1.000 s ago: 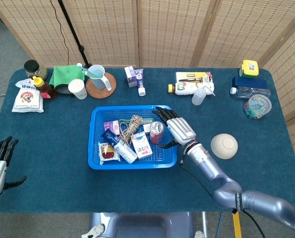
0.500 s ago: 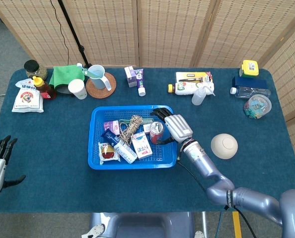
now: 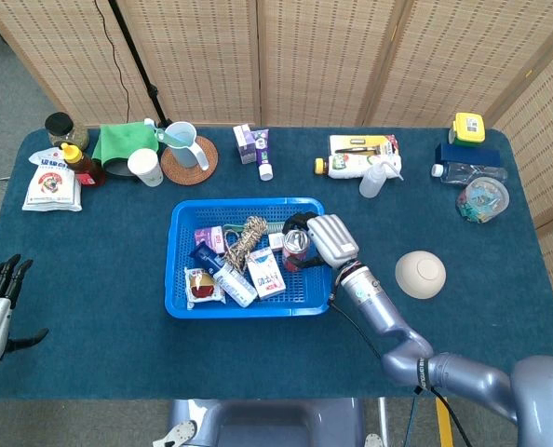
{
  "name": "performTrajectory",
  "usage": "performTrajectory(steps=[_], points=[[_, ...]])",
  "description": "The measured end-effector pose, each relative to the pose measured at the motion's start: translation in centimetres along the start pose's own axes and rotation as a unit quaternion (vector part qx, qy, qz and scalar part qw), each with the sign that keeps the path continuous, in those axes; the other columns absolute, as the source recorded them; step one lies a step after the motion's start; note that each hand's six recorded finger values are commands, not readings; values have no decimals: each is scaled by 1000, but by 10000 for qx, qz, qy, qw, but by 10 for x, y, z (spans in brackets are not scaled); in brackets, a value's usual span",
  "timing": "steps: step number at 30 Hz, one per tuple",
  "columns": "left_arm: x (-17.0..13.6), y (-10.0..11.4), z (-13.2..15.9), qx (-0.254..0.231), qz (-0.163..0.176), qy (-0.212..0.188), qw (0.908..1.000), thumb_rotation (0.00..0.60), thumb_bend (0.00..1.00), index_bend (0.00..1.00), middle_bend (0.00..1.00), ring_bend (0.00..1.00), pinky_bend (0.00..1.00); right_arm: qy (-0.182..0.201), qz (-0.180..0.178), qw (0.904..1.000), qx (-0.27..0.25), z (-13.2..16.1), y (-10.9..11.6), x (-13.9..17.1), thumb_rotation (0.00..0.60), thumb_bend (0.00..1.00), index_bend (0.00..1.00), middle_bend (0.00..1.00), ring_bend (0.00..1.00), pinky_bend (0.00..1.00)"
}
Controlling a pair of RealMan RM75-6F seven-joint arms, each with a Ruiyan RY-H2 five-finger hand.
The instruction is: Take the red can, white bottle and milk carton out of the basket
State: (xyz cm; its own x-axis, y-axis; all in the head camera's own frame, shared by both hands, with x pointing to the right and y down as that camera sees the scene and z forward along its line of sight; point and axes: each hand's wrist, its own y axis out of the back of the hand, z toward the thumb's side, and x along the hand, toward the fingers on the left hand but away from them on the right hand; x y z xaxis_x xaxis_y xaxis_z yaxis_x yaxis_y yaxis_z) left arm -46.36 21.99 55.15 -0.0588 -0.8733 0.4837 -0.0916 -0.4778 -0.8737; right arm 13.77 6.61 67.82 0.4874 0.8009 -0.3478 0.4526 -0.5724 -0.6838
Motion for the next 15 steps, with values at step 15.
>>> performTrajectory(steps=[15], points=[[0,1,-1,-59,-11,-14,10000,600,27,0,0,0,0,449,-442,9980,-33,30,33,5,600,485,537,461,444,663]])
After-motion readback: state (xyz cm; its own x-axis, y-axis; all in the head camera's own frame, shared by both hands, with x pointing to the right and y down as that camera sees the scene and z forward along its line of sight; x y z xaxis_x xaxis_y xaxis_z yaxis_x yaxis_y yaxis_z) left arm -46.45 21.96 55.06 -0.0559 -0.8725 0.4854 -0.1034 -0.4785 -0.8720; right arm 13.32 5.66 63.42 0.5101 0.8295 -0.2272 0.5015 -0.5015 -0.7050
